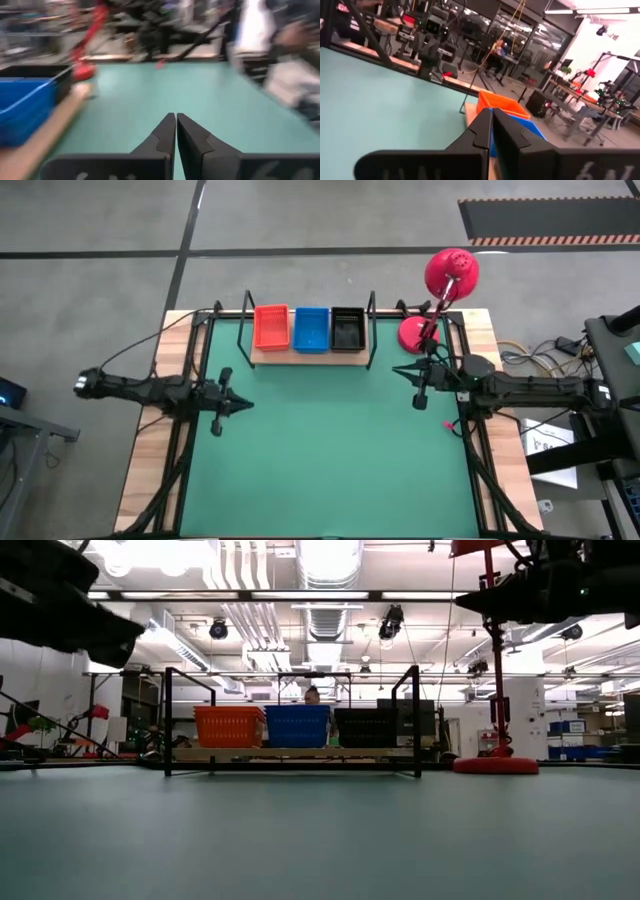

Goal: Stack baskets on shelf by color
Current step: Return to Home Position

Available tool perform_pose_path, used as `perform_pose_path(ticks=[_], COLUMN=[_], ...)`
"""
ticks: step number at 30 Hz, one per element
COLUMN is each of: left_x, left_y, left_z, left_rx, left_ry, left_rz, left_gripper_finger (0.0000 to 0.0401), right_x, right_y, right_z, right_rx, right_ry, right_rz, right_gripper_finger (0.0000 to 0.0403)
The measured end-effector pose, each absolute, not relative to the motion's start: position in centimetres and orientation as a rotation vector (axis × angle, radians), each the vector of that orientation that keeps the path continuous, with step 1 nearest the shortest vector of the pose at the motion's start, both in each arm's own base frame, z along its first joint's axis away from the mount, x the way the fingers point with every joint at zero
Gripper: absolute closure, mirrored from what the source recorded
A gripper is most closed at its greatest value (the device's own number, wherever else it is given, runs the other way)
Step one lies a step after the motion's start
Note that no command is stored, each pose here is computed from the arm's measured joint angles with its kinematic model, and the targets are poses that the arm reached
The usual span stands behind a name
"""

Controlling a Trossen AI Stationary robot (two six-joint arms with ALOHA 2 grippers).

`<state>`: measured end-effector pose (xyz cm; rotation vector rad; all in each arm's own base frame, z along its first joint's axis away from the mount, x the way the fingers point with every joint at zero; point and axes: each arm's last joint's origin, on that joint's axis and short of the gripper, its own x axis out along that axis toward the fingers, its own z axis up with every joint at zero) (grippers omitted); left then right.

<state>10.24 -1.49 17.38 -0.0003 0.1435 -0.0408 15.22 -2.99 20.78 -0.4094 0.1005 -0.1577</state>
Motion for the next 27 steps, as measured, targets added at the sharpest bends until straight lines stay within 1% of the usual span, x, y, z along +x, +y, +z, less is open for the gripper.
perform_pose_path(ticks=[3, 5, 8, 15, 19, 27], left_x=[10.0, 9.9, 9.9, 9.7, 9.7, 9.7], left_y=[-1.4, -1.3, -1.0, -0.9, -0.9, -0.9], left_z=[17.7, 17.8, 17.5, 17.2, 17.3, 17.0], left_rx=[-0.018, -0.020, -0.022, -0.025, -0.021, -0.020], left_ry=[0.110, 0.098, 0.093, 0.072, 0.060, 0.070], left_rz=[-0.165, -0.190, -0.169, -0.160, -0.156, -0.135], left_gripper_finger=[0.0401, 0.0401, 0.0401, 0.0401, 0.0401, 0.0401], right_x=[14.6, 14.2, 13.5, 11.6, 11.1, 10.9], right_y=[-3.0, -3.0, -3.1, -2.6, -2.3, -2.1], right_z=[20.7, 20.5, 20.0, 19.8, 19.4, 18.8], right_rx=[-0.412, -0.418, -0.421, -0.423, -0.401, -0.414], right_ry=[0.074, 0.059, 0.035, -0.097, -0.159, -0.179], right_rz=[-0.154, -0.156, -0.168, -0.161, -0.108, -0.046], right_gripper_finger=[0.0394, 0.0394, 0.0394, 0.0394, 0.0394, 0.0394])
